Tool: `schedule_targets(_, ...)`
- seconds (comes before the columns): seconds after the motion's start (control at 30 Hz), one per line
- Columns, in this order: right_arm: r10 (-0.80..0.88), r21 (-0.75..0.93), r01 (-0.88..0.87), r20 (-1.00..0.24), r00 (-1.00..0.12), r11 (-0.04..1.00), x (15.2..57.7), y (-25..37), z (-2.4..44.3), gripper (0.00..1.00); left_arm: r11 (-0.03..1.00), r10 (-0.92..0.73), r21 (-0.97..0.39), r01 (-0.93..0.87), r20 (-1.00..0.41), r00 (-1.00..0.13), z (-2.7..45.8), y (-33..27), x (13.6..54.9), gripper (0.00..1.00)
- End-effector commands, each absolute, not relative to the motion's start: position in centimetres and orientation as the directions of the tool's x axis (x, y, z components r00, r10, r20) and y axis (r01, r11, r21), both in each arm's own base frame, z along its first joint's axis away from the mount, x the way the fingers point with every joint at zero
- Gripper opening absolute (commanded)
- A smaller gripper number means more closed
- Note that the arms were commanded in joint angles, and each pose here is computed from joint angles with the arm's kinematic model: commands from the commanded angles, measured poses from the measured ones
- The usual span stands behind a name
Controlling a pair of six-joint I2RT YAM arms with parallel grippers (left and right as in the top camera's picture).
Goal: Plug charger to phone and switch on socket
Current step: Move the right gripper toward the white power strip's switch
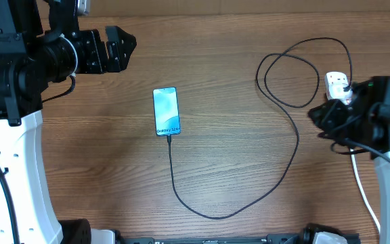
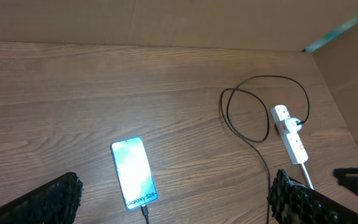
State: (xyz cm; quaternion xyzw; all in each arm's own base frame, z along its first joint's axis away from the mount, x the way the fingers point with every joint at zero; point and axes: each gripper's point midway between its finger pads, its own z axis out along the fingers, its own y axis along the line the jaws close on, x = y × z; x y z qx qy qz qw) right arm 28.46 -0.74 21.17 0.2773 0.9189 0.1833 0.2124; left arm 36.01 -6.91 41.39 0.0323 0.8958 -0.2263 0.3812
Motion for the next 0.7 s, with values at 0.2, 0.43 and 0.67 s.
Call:
schedule_targets(0.2, 0.685, 0.448, 0.540, -0.278, -0.673, 0.712, 30.6, -6.9, 22.9, 0.32, 0.893, -0.109, -0.375, 0.248, -0.717, -0.689, 42.3, -7.2, 35.6, 1.00)
schedule_targets(0.43, 0.743, 0.517, 0.572, -0.215, -0.633, 0.637, 33.3, -10.5, 22.4, 0.25, 0.893, -0.109, -0.375, 0.248, -0.717, -0.689, 42.3, -7.2, 35.6, 1.00)
schedule_targets(0.67, 0.811, 0.613, 0.586, -0.162, -0.563, 0.529, 35.1, -14.7, 20.7, 0.04, 0.893, -0.109, -0.375, 0.248, -0.717, -0.689, 42.3, -7.2, 35.6, 1.00)
